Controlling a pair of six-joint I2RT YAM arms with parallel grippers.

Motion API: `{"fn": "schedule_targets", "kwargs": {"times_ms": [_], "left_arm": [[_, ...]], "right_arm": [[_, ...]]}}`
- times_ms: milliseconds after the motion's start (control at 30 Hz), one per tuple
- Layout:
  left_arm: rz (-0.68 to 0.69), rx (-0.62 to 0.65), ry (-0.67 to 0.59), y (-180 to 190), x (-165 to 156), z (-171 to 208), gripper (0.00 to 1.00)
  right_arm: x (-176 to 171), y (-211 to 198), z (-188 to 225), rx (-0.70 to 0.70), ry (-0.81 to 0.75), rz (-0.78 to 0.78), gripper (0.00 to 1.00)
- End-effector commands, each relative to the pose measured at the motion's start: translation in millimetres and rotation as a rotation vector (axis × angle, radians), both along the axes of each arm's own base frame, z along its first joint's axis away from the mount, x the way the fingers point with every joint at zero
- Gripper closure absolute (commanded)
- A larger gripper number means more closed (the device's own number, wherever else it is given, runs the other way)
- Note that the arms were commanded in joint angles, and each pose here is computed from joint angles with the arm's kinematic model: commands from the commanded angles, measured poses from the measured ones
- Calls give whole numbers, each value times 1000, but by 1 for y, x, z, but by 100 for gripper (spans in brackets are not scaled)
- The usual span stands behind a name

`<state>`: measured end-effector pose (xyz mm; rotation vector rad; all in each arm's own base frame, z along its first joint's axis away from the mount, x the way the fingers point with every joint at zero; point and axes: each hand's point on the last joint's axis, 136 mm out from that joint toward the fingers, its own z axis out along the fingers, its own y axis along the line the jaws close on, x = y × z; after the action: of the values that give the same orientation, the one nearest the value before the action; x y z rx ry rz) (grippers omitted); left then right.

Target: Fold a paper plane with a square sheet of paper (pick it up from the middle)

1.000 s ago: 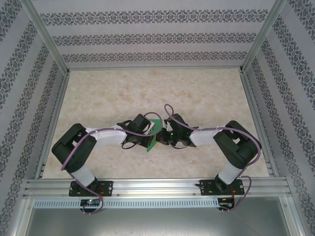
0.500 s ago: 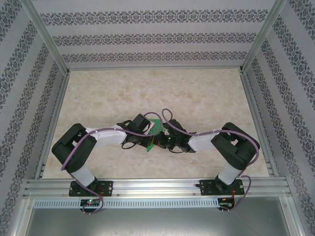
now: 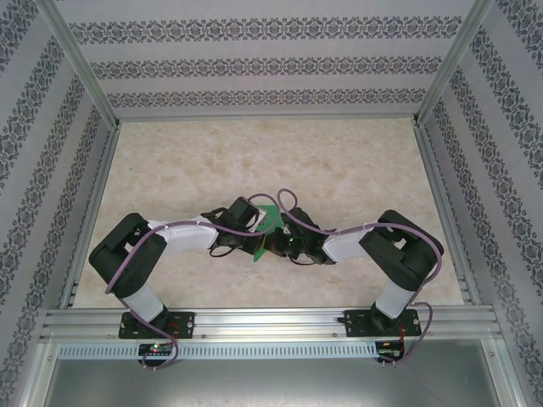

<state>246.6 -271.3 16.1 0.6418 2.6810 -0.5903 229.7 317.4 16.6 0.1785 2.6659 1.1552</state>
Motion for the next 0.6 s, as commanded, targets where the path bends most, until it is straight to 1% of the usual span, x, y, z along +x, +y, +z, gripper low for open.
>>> {"fn": "schedule_targets", "kwargs": {"times_ms": [0,167,233,333,467,567], "left_arm": [[4,120,79,25,-15,-36,100],[-6,110,86,23,-15,-37,100],[-13,111,91,22,-16,-38,100],[-22,108,94,22,-18,-39,100],[-21,110,96,23,-19,-39,100],[-23,111,99,22,-18,-39,100]], "right_arm": [[-7,2,12,-8,-51,-1,99],[-17,11,12,32,-59,5,99],[-15,6,12,23,-67,-18,99],[-13,11,22,62,-101,-13,99],[-13,10,21,33,-100,-15,99],[-14,11,11,22,-76,-10,99]]}}
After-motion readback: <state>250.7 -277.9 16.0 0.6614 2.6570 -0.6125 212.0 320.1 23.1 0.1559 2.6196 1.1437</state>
